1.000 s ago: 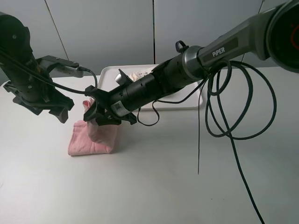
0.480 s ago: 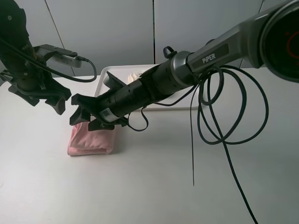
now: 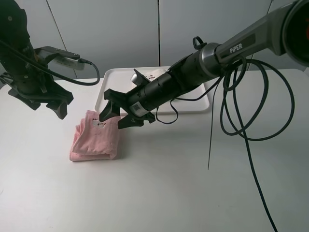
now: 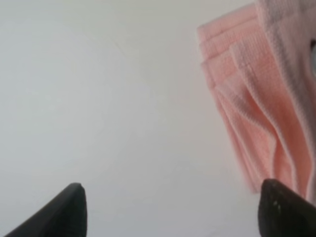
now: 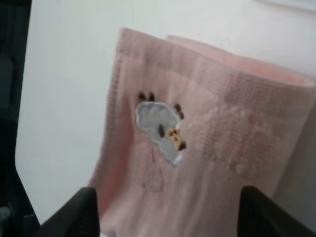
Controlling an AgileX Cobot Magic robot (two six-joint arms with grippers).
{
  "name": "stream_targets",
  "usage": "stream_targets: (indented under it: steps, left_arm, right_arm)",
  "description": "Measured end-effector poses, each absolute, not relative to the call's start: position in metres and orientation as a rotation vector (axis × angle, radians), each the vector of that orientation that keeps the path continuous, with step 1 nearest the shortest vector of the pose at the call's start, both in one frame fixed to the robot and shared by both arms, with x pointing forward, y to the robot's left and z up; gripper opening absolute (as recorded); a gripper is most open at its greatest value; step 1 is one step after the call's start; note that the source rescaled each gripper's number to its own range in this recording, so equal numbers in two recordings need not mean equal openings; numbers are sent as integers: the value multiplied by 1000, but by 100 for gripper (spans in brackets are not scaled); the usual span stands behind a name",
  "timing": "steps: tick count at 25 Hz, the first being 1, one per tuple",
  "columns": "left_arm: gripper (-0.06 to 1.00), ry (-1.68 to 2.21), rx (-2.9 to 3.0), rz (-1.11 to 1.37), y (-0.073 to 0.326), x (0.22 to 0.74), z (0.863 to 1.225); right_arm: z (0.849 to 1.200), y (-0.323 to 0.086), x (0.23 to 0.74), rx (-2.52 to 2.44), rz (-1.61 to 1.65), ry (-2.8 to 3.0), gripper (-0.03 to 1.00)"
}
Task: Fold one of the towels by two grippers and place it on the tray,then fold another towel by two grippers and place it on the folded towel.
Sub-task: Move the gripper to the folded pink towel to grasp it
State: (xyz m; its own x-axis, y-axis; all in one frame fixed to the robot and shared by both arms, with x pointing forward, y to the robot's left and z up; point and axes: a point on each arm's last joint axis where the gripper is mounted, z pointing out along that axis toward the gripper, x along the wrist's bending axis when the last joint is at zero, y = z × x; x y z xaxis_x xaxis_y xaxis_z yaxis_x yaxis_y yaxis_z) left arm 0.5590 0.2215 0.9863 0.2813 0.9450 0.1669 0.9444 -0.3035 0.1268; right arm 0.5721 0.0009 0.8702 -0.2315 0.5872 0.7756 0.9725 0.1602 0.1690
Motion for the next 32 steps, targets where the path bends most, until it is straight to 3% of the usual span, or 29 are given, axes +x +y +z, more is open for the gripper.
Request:
stream_targets:
  steps: [3, 8, 22, 25, 32]
  left_arm:
    - [91, 1842, 2518, 324, 221, 559, 986]
    - [91, 1835, 2506, 314, 220, 559, 986]
    - [91, 1826, 2495, 321, 219, 560, 986]
    - [91, 1826, 2495, 321, 219, 560, 986]
    - [91, 1819, 2500, 320, 219, 560, 986]
  right_arm:
    - [868, -2, 573, -1489, -891, -1930, 64]
    - [866, -4, 576, -1546, -883, -1929, 74]
    - [838, 16, 568, -1533, -830, -1897, 73]
    - [836, 21, 564, -1521, -832, -1934, 63]
    - [832, 23, 563, -1517, -837, -1987, 11]
